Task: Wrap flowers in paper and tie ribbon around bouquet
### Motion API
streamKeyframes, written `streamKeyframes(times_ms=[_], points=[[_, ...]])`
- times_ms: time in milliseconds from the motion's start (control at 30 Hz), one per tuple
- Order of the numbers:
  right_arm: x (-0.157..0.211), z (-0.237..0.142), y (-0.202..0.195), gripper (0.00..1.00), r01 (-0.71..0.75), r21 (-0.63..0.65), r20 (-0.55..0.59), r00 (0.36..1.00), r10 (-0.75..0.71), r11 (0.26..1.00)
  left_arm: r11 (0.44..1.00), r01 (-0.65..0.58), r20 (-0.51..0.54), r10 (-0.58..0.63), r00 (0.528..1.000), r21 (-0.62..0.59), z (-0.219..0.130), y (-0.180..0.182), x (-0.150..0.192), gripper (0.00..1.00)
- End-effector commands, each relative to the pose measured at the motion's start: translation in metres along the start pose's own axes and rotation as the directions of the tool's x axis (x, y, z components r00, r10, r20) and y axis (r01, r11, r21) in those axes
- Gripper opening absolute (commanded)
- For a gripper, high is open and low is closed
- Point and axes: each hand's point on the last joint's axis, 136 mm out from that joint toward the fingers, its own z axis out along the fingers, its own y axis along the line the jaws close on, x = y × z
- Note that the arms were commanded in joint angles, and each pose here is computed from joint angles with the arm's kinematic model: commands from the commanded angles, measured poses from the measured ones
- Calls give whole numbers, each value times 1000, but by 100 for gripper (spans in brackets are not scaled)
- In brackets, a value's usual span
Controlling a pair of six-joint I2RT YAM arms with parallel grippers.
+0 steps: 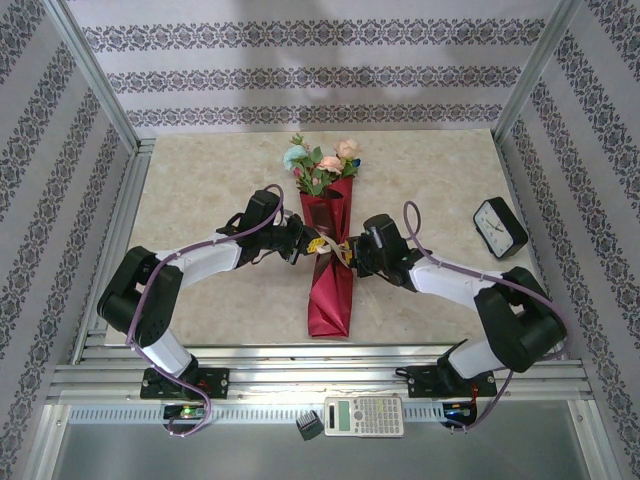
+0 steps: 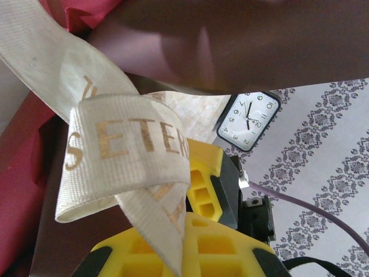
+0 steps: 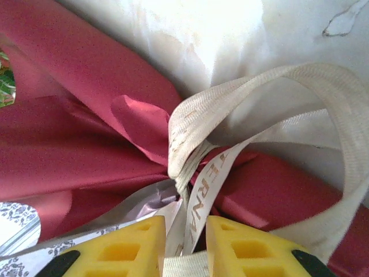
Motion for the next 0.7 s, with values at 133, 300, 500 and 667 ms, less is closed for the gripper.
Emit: streamKeyframes(times_ms=[133,300,500,667], points=[[4,13,19,25,-42,-44,-16,999,41,998,1000,-30,-18,30,999,-6,3,-5,8,0],[6,19,21,24,-55,-48,-26,998,53,997,1000,-30,-20,30,999,-4,3,-6,9,0],[6,7,17,26,-43,-43,-20,999,42,998,999,-34,-18,34,999,-1,2,-7,9,0],[2,-7,6,29,-44,-32,-3,999,44,999,999,-34,-17,34,999,-2,2,-7,9,0]])
